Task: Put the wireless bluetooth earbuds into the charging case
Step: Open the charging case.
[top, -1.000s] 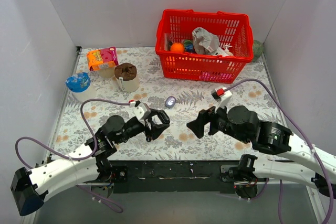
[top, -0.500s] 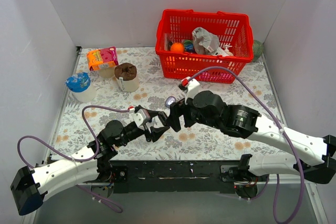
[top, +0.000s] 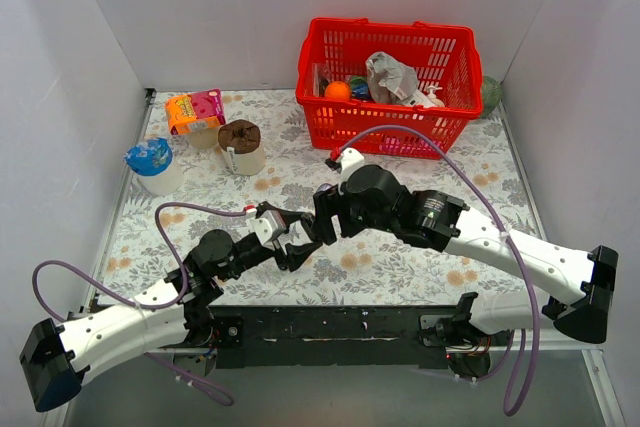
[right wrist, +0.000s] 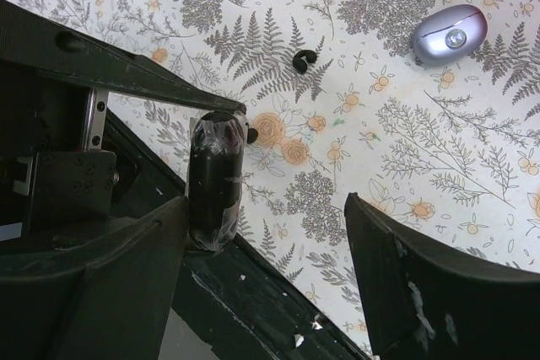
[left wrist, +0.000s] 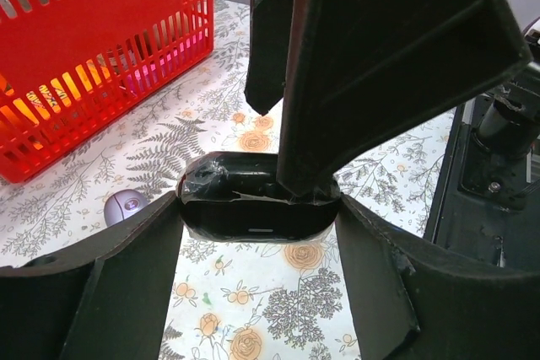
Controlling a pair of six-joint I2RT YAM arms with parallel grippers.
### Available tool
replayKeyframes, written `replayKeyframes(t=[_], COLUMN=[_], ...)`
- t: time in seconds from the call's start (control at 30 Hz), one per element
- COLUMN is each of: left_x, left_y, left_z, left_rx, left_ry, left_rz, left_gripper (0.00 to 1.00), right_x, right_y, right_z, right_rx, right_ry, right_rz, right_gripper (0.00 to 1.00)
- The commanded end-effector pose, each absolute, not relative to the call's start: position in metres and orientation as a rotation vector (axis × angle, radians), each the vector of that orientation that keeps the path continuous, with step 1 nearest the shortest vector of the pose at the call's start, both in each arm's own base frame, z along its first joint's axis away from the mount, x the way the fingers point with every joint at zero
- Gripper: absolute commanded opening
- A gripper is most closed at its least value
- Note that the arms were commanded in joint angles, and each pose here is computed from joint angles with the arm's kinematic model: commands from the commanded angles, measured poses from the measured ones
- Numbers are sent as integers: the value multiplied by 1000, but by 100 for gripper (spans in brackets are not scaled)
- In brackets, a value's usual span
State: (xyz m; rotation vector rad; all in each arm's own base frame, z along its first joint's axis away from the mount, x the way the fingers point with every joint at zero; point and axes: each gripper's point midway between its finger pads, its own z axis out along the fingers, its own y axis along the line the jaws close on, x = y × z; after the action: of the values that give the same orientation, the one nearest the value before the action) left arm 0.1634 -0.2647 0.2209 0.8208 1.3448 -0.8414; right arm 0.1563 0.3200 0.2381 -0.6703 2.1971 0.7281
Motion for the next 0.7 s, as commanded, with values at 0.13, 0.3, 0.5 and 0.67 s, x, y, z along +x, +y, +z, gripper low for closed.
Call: replayKeyframes(t=[0.13,0.3,0.5,0.67], left_x=[160,160,160,162], left_y=[-264,-262,-261,-259], left_z=[245,249,249,252], left_rx=[827,814,811,788], left_ry=[1275,1266,1265,1261], left_rz=[-845,-841,-839,-831], left_gripper=[0,0,0,0], right_x=[168,173,174,184], right_y=[323,314,313,298], right_z=[252,243,244,239], right_rx=[-618,-594,-582,-524], right_ry=[2177,2207,2199,2227], right_rz=[791,778,795,739], right_gripper=[80,78,77,78])
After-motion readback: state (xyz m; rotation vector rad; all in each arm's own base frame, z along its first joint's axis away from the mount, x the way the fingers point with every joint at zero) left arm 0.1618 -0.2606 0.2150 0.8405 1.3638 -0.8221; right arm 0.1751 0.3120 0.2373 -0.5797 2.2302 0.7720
